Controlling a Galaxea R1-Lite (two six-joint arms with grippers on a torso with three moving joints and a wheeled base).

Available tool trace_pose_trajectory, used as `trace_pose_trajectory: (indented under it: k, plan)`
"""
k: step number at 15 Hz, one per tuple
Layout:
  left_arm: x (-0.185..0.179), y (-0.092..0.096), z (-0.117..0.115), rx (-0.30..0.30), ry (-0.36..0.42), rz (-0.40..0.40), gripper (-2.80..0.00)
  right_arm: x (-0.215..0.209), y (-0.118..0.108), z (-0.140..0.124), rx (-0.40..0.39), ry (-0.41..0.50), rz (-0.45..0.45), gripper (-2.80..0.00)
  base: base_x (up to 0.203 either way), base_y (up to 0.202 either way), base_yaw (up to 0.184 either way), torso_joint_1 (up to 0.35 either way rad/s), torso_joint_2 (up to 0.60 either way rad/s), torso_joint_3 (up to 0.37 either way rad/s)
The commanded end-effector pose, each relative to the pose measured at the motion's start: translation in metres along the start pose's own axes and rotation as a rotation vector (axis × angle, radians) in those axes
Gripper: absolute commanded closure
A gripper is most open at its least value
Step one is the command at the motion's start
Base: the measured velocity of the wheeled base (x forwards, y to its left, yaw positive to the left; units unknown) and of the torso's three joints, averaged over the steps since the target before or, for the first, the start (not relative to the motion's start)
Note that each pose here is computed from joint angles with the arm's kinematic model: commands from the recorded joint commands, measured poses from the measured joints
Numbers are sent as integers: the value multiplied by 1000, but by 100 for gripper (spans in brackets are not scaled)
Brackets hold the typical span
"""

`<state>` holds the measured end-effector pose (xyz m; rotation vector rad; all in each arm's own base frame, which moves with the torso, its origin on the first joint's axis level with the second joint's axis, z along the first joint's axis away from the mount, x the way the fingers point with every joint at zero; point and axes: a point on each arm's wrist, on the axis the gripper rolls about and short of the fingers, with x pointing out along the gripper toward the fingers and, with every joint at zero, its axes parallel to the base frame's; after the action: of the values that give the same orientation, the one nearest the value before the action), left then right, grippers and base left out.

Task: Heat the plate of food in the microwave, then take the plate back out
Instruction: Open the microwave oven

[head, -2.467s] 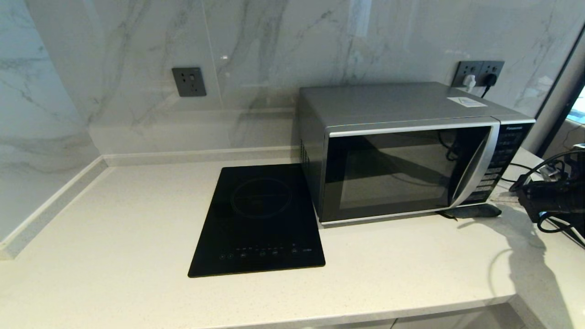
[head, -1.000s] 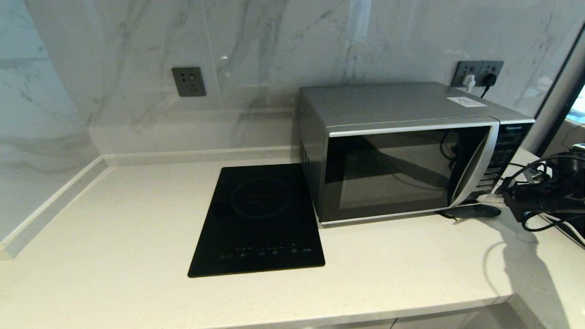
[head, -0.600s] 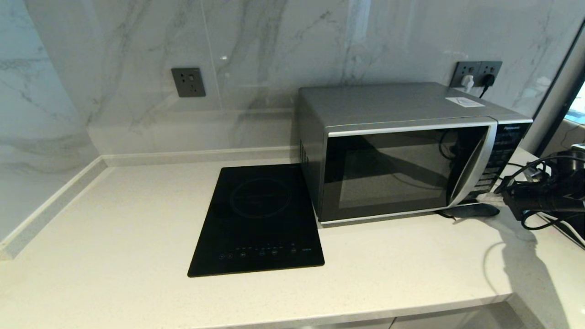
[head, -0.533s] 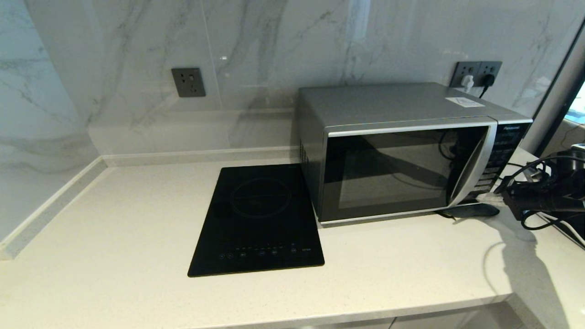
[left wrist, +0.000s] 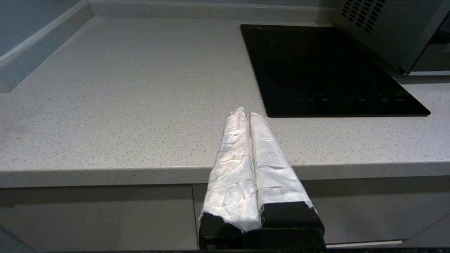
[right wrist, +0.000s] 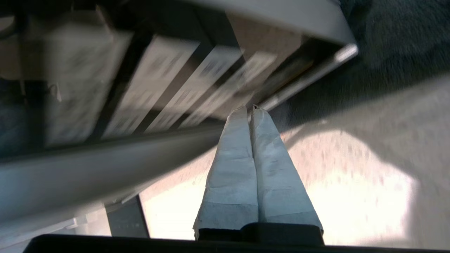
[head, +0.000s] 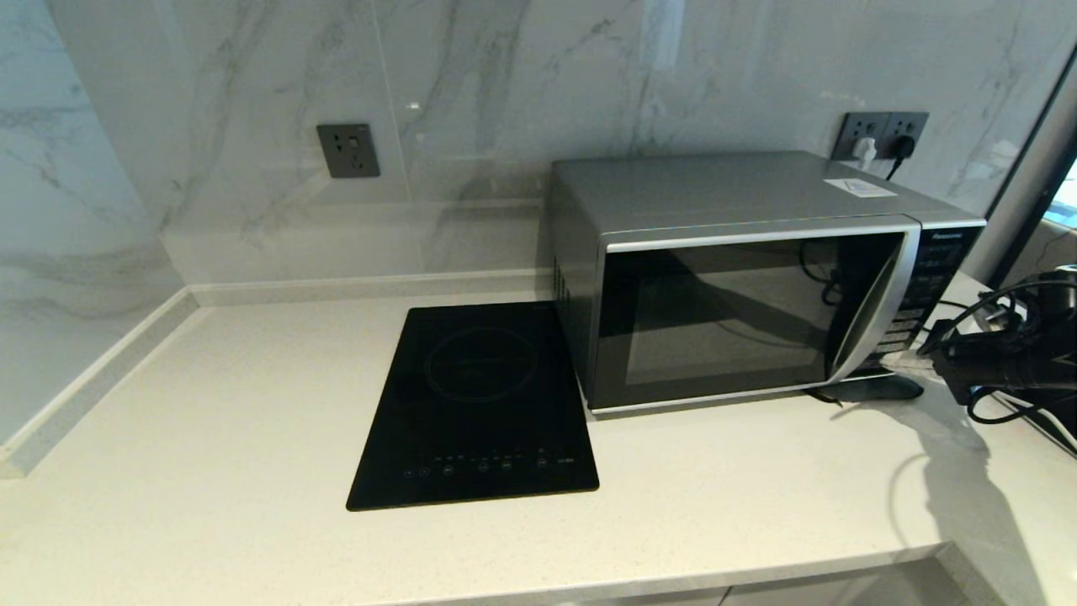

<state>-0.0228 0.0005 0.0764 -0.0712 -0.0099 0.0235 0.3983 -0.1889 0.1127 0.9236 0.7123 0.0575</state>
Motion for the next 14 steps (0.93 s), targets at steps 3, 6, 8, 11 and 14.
trace_pose_trajectory:
  k: [3, 6, 8, 11, 14]
  plan:
    - [0, 0, 0, -1, 1, 1, 0, -62, 50, -19, -64, -61, 29, 0, 0, 0, 0, 0, 0, 0]
    - [0, 0, 0, -1, 1, 1, 0, -112, 84, -45, -110, -129, 13, 0, 0, 0, 0, 0, 0, 0]
    - [0, 0, 0, -1, 1, 1, 0, -149, 104, -71, -146, -191, -63, 0, 0, 0, 0, 0, 0, 0]
    - [0, 0, 0, -1, 1, 1, 0, -203, 131, -119, -212, -300, -223, 0, 0, 0, 0, 0, 0, 0]
    - [0, 0, 0, -1, 1, 1, 0, -241, 162, -178, -330, -421, -321, 0, 0, 0, 0, 0, 0, 0]
